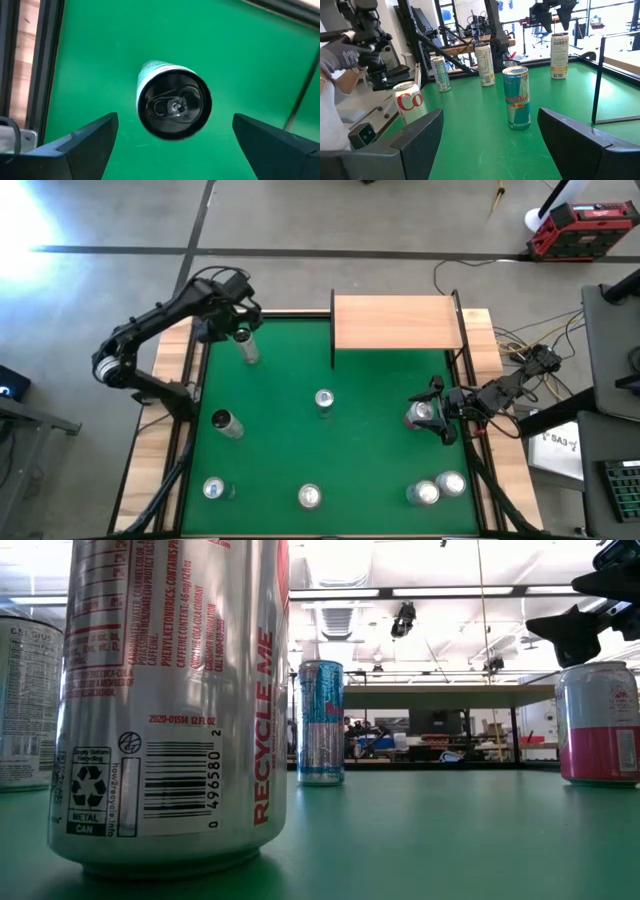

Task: Place canned beverage on shelf
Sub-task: Move the top white-yellow soda can to the center of the table

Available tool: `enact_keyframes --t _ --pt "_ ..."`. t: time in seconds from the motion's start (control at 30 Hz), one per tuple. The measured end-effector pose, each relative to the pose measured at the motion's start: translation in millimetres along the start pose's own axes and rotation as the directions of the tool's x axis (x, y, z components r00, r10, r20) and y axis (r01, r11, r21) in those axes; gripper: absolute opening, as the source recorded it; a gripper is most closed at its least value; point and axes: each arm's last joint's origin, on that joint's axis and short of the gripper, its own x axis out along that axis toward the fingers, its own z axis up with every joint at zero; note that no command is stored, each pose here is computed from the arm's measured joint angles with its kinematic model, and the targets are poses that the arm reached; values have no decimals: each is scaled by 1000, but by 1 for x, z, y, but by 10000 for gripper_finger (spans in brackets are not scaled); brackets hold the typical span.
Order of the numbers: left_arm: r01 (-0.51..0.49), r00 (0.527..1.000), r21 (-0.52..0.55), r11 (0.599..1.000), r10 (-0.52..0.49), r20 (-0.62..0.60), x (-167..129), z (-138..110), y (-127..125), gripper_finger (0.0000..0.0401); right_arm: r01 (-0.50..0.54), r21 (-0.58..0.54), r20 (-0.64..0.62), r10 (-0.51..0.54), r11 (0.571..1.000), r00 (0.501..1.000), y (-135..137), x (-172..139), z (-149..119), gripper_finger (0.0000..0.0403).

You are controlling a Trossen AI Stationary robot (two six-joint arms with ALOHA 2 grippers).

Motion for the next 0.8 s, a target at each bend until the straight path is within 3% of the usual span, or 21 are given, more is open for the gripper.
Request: enact_keyframes --t 0.8 --pt "-127 990 38 991 129 -62 32 4 -12 377 0 0 0 0 1000 1000 0 0 0 315"
